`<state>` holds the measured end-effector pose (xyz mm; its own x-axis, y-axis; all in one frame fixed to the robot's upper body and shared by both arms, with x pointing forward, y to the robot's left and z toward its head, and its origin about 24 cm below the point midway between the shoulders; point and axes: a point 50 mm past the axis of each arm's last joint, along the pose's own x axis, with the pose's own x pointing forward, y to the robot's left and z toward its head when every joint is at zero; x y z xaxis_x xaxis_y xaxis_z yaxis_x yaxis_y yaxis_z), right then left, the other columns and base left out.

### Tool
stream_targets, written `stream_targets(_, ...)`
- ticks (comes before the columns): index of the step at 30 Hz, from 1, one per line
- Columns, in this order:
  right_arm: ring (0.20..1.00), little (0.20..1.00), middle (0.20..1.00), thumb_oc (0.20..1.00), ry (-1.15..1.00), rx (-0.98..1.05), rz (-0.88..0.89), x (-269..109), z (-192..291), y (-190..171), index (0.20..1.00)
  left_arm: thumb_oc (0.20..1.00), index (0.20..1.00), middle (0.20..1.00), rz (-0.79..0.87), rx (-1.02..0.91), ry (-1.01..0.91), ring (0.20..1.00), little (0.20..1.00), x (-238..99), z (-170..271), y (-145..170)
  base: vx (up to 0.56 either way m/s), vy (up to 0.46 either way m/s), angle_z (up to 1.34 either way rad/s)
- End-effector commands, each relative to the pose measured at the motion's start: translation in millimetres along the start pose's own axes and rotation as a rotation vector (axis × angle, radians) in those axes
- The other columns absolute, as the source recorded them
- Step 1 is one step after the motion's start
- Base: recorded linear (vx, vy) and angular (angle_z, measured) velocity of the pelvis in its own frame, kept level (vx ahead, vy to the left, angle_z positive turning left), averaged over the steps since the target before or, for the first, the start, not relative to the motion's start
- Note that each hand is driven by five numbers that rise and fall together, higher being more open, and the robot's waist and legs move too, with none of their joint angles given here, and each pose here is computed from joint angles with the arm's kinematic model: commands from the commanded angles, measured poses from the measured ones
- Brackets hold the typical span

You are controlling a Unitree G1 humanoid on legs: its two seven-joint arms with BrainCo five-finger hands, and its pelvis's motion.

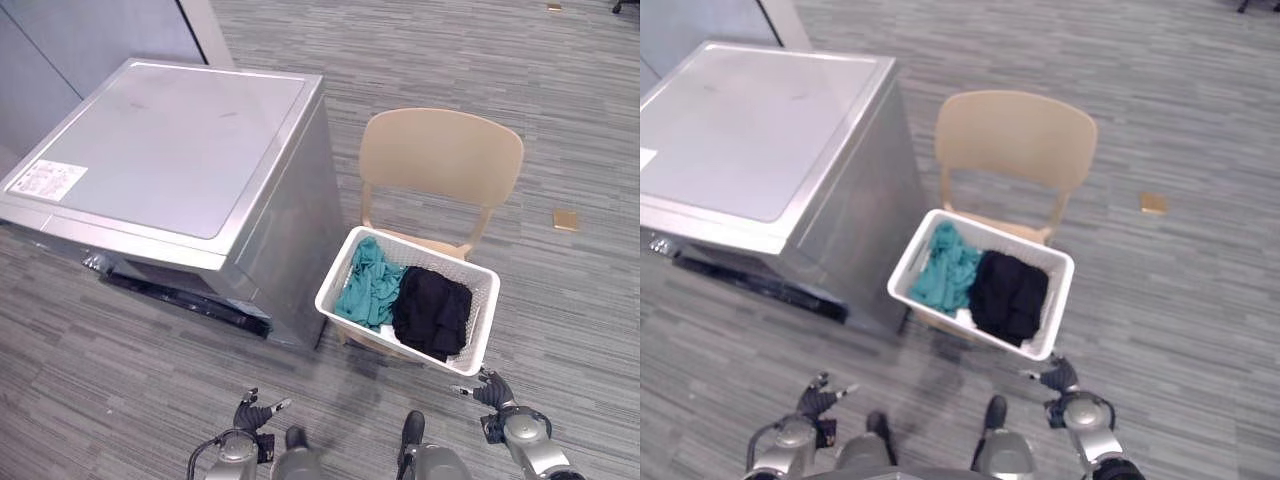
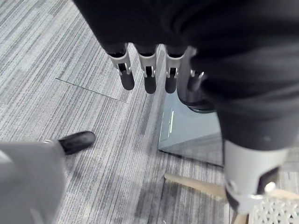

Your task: Grab the laundry basket,head to the washer,open it,put in the laundry and shut it.

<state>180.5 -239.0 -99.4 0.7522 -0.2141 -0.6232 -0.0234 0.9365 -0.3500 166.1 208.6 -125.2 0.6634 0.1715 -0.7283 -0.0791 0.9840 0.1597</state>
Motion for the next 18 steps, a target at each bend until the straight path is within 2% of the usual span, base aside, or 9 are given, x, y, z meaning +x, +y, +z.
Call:
stream_targets(1, 1.000, 1.000, 1.000, 1.000, -0.041, 0.065, 0.023, 0, 9, 13, 1.000, 1.000, 1.000, 1.000, 0.040, 0.090, -0.083, 1.000, 1.000, 1, 17, 15, 0.11, 0.404, 0.93)
stream_targets(6, 1.000, 1.000, 1.000, 1.000, -0.034, 0.105, 0.066, -1, 11, 32, 1.000, 1.000, 1.000, 1.000, 0.048, 0.147, -0.113, 1.000, 1.000, 3, 28, 22, 0.05, 0.354, 0.29)
stream_targets(9, 1.000, 1.000, 1.000, 1.000, -0.103, 0.076, 0.114, -1, 29, 42, 1.000, 1.000, 1.000, 1.000, 0.076, 0.156, -0.146, 1.000, 1.000, 3, 36, 30, 0.04, 0.347, 0.34)
stream_targets(12, 1.000, 1.000, 1.000, 1.000, -0.151, 0.035, 0.134, 0, 40, 44, 1.000, 1.000, 1.000, 1.000, 0.081, 0.151, -0.136, 1.000, 1.000, 3, 33, 30, 0.05, 0.106, 0.63)
stream_targets(13, 1.000, 1.000, 1.000, 1.000, -0.231, -0.002, 0.166, 0, 60, 48, 1.000, 1.000, 1.000, 1.000, 0.094, 0.146, -0.123, 1.000, 1.000, 3, 29, 31, 0.07, 0.046, 0.69)
stream_targets(18, 1.000, 1.000, 1.000, 1.000, -0.348, 0.003, 0.209, -3, 89, 53, 1.000, 1.000, 1.000, 1.000, 0.094, 0.139, -0.103, 1.000, 1.000, 2, 22, 30, 0.06, -0.039, 0.75)
